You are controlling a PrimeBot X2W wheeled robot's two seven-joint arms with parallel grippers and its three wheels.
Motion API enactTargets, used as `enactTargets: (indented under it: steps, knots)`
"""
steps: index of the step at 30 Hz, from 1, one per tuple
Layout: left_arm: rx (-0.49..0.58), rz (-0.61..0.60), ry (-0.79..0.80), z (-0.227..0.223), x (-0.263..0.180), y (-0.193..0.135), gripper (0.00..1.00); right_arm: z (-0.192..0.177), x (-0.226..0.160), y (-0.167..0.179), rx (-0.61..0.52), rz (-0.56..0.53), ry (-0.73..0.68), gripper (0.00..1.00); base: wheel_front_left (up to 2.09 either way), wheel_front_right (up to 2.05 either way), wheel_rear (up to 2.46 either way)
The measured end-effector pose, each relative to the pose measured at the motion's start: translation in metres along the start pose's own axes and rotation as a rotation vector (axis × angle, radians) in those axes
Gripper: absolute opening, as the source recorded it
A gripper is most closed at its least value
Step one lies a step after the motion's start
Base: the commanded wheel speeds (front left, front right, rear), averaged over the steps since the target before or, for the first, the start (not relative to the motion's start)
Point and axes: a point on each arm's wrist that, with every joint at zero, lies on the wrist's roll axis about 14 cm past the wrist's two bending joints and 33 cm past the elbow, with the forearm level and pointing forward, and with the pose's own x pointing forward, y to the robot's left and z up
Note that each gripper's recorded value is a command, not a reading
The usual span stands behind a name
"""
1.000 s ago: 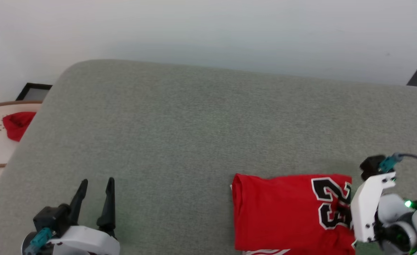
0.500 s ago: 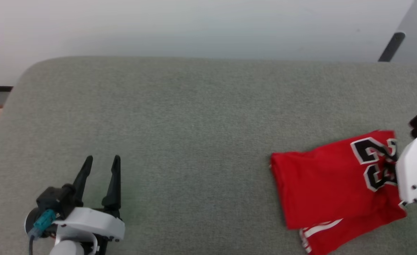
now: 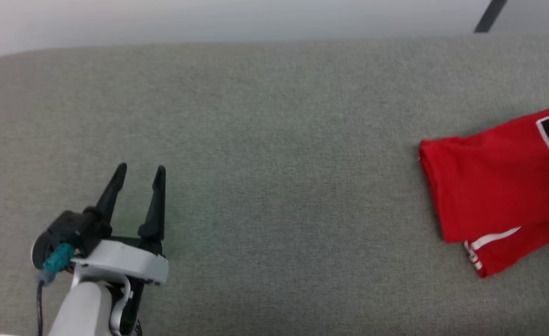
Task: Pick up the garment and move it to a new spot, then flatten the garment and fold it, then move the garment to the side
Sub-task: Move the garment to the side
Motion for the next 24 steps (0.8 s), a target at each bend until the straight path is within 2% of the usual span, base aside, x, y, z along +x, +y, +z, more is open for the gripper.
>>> enactTargets:
  steps: [13,24]
  knots:
    - [0.005,-0.105,0.036,-0.029,0.043,-0.026,1.0,-0.011,0.013,-0.077,-0.034,-0.182,-0.012,0.0,0.0,0.0,0.0]
    - [0.0,-0.17,0.074,-0.057,0.066,-0.041,1.0,-0.032,0.019,-0.133,-0.125,-0.328,0.032,0.0,0.0,0.0,0.0]
